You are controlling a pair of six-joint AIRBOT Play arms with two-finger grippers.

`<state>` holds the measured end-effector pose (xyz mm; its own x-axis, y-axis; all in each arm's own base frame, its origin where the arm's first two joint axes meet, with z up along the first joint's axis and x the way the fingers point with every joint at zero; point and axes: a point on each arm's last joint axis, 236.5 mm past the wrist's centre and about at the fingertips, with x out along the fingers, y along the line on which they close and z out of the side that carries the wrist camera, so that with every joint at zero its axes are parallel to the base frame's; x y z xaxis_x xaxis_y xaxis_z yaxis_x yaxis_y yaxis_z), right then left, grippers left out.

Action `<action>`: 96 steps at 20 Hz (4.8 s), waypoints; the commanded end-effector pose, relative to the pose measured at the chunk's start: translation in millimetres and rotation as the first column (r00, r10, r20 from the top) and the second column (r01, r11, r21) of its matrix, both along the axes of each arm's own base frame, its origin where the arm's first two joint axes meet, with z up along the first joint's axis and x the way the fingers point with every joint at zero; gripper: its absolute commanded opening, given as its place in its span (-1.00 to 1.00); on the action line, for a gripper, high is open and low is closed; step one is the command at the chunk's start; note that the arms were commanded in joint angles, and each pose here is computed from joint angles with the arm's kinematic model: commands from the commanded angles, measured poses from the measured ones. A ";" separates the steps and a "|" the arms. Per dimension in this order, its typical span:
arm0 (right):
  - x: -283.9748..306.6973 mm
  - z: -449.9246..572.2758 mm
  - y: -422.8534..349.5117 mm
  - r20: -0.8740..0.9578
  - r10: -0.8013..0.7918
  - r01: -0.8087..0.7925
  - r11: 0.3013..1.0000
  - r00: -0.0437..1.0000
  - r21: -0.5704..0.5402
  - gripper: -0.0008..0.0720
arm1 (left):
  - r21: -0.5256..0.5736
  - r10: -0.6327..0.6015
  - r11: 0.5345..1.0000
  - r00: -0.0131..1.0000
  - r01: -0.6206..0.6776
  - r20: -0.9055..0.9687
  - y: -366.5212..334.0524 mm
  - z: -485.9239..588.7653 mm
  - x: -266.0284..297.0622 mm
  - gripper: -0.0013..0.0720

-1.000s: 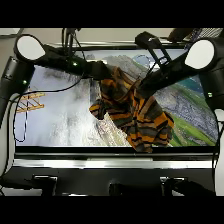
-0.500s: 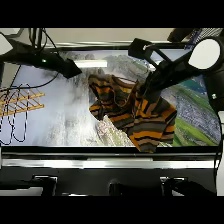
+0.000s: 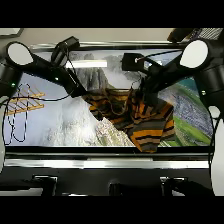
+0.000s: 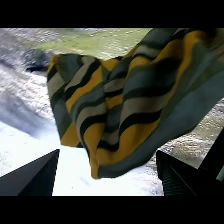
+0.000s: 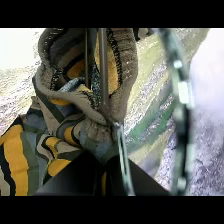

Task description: Fold the clothes and pants, and hang the long-sleeved shirts on hangers.

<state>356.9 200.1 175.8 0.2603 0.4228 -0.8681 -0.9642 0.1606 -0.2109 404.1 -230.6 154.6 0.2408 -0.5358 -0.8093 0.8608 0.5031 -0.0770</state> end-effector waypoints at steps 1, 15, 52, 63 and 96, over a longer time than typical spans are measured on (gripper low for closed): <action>-2.8 -2.7 9.0 -0.009 0.055 -0.055 0.998 0.998 0.021 -0.90 | -0.061 -0.145 0.987 0.989 0.146 0.027 -16.6 1.4 -12.5 0.93; -8.2 14.0 22.4 0.007 0.056 -0.056 0.993 0.998 0.101 -0.89 | -0.035 -0.217 0.976 0.975 0.215 -0.052 -8.7 -13.6 -34.9 -0.91; 60.6 -132.9 -37.4 -0.308 -0.225 0.343 0.844 0.924 0.413 -0.85 | -0.061 -0.243 0.965 0.960 0.253 0.137 -26.0 52.4 -63.3 -0.91; -13.6 -51.5 -98.7 -0.205 -0.465 0.499 0.850 0.861 0.169 -0.90 | -0.114 0.292 0.951 0.956 -0.286 0.039 6.1 52.7 -3.9 0.79; -67.3 262.9 -355.0 -0.577 -0.766 0.013 -0.605 -0.283 0.796 -0.91 | -0.252 0.656 0.715 0.750 -0.652 -0.080 35.2 80.3 26.4 0.85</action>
